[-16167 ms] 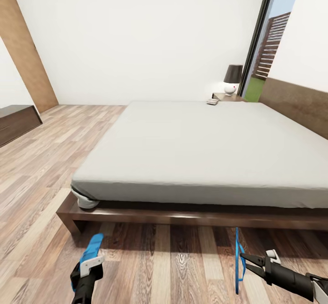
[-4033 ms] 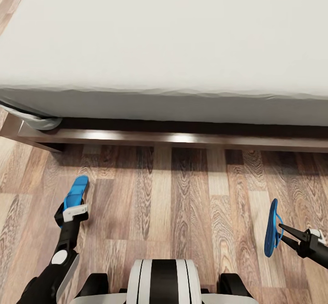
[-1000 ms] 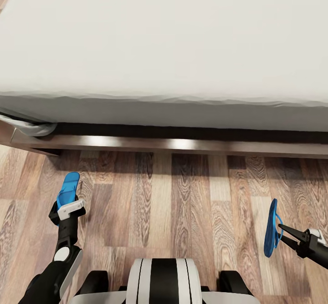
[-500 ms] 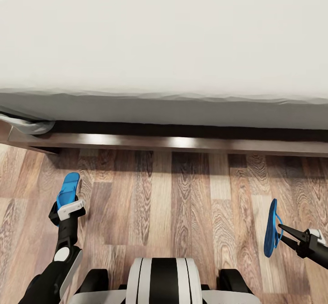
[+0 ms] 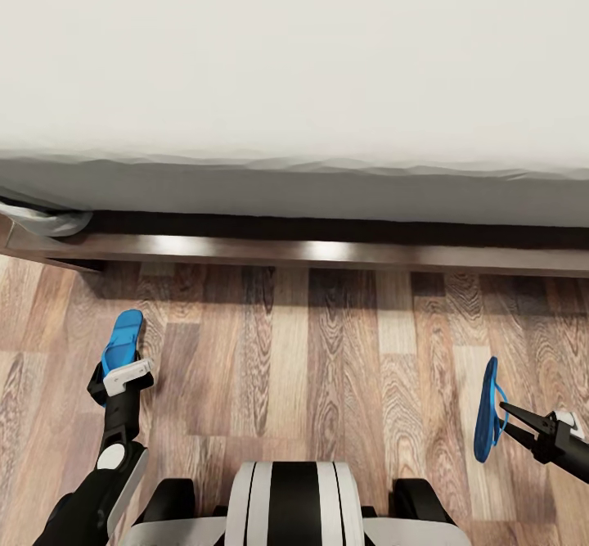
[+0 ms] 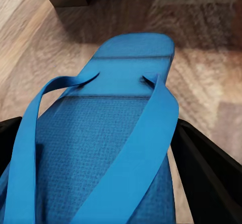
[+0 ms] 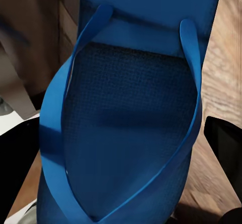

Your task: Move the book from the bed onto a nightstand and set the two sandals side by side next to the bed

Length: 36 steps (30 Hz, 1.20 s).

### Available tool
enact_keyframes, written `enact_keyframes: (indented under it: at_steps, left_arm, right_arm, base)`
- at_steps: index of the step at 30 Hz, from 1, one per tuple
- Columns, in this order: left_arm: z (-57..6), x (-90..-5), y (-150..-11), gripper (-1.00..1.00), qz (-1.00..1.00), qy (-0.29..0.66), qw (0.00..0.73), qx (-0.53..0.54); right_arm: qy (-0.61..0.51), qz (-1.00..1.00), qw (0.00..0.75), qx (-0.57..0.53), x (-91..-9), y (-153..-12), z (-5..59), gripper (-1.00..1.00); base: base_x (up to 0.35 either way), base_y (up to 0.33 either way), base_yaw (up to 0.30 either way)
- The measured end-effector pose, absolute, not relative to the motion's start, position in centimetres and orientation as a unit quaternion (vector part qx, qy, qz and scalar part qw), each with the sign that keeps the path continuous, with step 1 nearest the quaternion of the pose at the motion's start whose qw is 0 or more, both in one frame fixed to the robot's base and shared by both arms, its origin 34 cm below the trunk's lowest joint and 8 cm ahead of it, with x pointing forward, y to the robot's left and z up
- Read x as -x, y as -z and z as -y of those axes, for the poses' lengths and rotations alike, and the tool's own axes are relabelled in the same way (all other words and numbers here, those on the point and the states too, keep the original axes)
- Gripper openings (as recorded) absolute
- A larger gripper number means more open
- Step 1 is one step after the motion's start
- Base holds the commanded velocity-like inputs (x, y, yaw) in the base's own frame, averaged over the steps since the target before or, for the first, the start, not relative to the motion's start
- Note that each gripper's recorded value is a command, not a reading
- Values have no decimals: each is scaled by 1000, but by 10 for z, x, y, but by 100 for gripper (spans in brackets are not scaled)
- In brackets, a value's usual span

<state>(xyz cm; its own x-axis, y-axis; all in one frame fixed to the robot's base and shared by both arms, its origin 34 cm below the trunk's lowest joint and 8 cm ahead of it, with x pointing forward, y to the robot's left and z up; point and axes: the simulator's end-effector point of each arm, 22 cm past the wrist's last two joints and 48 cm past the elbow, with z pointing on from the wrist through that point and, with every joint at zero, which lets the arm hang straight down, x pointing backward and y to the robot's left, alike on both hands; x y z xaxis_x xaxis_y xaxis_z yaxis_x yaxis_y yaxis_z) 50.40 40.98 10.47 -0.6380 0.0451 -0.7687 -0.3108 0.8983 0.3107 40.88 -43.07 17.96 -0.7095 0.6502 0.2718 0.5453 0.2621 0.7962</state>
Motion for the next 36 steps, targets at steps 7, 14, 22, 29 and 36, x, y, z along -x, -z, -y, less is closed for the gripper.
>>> enact_keyframes:
  at_steps: [7, 14, 22, 29, 36]
  left_arm:
    - [-410, -504, -105, -100, -880, -212, 419, 75]
    - [-410, -501, -101, -100, -881, -213, 415, 75]
    - [-410, -499, -99, -100, -882, -213, 413, 74]
    - [-410, -499, -99, -100, -882, -213, 413, 74]
    - [-410, -500, -99, -100, -882, -213, 414, 74]
  right_arm:
    - [-476, -792, 55, -377, -409, -180, 431, -100]
    - [-475, -793, 51, -379, -406, -177, 431, -100]
    - [-474, -793, 50, -380, -405, -175, 431, -100]
    - [-474, -793, 50, -380, -405, -175, 431, -100]
    - [-474, -793, 50, -380, -405, -175, 431, -100]
  base:
    - [0, 0, 0]
    - [0, 0, 0]
    - [0, 0, 0]
    - [0, 0, 0]
    - [0, 0, 0]
